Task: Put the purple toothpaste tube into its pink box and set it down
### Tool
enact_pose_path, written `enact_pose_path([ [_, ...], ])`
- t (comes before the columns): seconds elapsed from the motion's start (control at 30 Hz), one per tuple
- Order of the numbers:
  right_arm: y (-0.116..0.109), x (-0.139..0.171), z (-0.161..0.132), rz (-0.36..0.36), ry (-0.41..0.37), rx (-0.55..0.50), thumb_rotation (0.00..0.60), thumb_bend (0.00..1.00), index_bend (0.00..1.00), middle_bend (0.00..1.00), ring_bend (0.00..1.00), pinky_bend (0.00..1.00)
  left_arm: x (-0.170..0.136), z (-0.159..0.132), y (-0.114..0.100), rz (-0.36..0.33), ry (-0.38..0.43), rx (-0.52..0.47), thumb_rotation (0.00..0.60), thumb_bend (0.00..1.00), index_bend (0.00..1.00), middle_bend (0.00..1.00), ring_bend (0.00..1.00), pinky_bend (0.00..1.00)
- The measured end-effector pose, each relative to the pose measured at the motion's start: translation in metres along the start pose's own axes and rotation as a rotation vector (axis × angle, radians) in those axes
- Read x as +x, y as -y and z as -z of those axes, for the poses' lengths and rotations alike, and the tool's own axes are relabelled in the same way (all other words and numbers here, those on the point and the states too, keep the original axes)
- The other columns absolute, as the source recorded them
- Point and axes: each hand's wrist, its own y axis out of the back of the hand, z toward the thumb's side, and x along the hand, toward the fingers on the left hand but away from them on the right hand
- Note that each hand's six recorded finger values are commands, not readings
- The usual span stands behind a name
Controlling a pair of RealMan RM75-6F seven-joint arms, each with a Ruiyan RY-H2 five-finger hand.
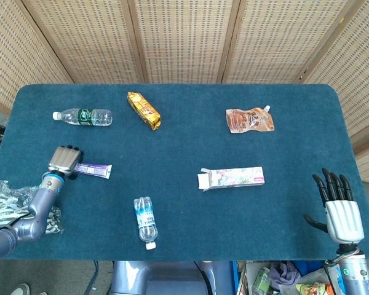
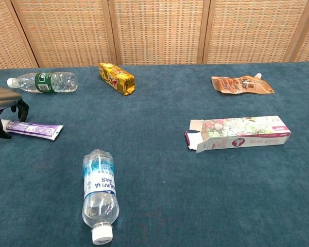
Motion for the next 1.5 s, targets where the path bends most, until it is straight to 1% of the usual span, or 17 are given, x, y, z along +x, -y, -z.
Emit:
enact_pose_path([
  [0.07, -0.001, 0.0, 0.0, 0.004, -0.001, -0.002, 0.6, 0.0, 0.08, 0.0, 0.0, 0.0, 0.0, -0.003, 0.0, -0.012, 0.002, 0.005, 0.6, 0.23, 0.56, 0.45, 0.37, 0.48],
  [0.13, -0.001, 0.0, -0.001, 0.005, -0.002, -0.005, 0.6, 0.0, 0.08, 0.0, 0.0, 0.0, 0.001, -0.006, 0.0, -0.024, 0.003, 0.015, 0.6, 0.23, 0.64, 0.52, 0.42, 0.53],
  [0.23, -0.002, 0.001, 0.0, 0.009, -0.002, -0.009, 0.6, 0.01, 0.08, 0.0, 0.0, 0.0, 0.001, -0.011, 0.001, -0.039, 0.007, 0.027, 0.6, 0.24, 0.74, 0.61, 0.49, 0.58],
  [0.33, -0.002, 0.001, 0.001, 0.009, 0.0, -0.012, 0.6, 0.0, 0.08, 0.0, 0.0, 0.0, 0.001, -0.015, -0.003, -0.077, 0.014, 0.028, 0.6, 0.25, 0.77, 0.64, 0.52, 0.6],
  [0.5, -0.003, 0.0, 0.0, 0.011, -0.003, -0.015, 0.6, 0.0, 0.08, 0.0, 0.0, 0.0, -0.003, -0.019, -0.016, -0.163, 0.038, 0.028, 0.6, 0.26, 0.79, 0.66, 0.54, 0.61],
  [0.67, -0.005, 0.001, 0.0, 0.015, -0.004, -0.023, 0.6, 0.0, 0.08, 0.0, 0.0, 0.0, -0.014, -0.017, -0.038, -0.26, 0.069, 0.013, 0.6, 0.26, 0.79, 0.67, 0.54, 0.62],
  [1.03, -0.008, 0.001, -0.002, 0.023, -0.009, -0.037, 0.6, 0.0, 0.08, 0.0, 0.0, 0.0, -0.045, -0.008, -0.074, -0.379, 0.127, -0.016, 0.6, 0.26, 0.8, 0.67, 0.55, 0.62],
  [1.13, -0.009, 0.001, -0.003, 0.024, -0.014, -0.04, 0.6, 0.01, 0.08, 0.0, 0.0, 0.0, -0.054, -0.007, -0.084, -0.409, 0.143, -0.036, 0.6, 0.26, 0.8, 0.67, 0.55, 0.62],
  [1.27, -0.006, -0.001, -0.005, 0.013, -0.016, -0.053, 0.6, 0.0, 0.08, 0.0, 0.0, 0.0, -0.07, -0.004, -0.098, -0.465, 0.17, -0.065, 0.6, 0.26, 0.8, 0.67, 0.55, 0.62],
  [1.4, -0.003, -0.011, -0.012, -0.009, -0.033, -0.07, 0.6, 0.0, 0.08, 0.0, 0.0, 0.0, -0.083, -0.001, -0.109, -0.512, 0.187, -0.098, 0.6, 0.26, 0.8, 0.67, 0.55, 0.62],
  [1.5, -0.003, -0.023, -0.023, -0.029, -0.059, -0.088, 0.6, 0.0, 0.08, 0.0, 0.0, 0.0, -0.094, 0.003, -0.117, -0.544, 0.201, -0.117, 0.6, 0.26, 0.8, 0.67, 0.55, 0.62],
])
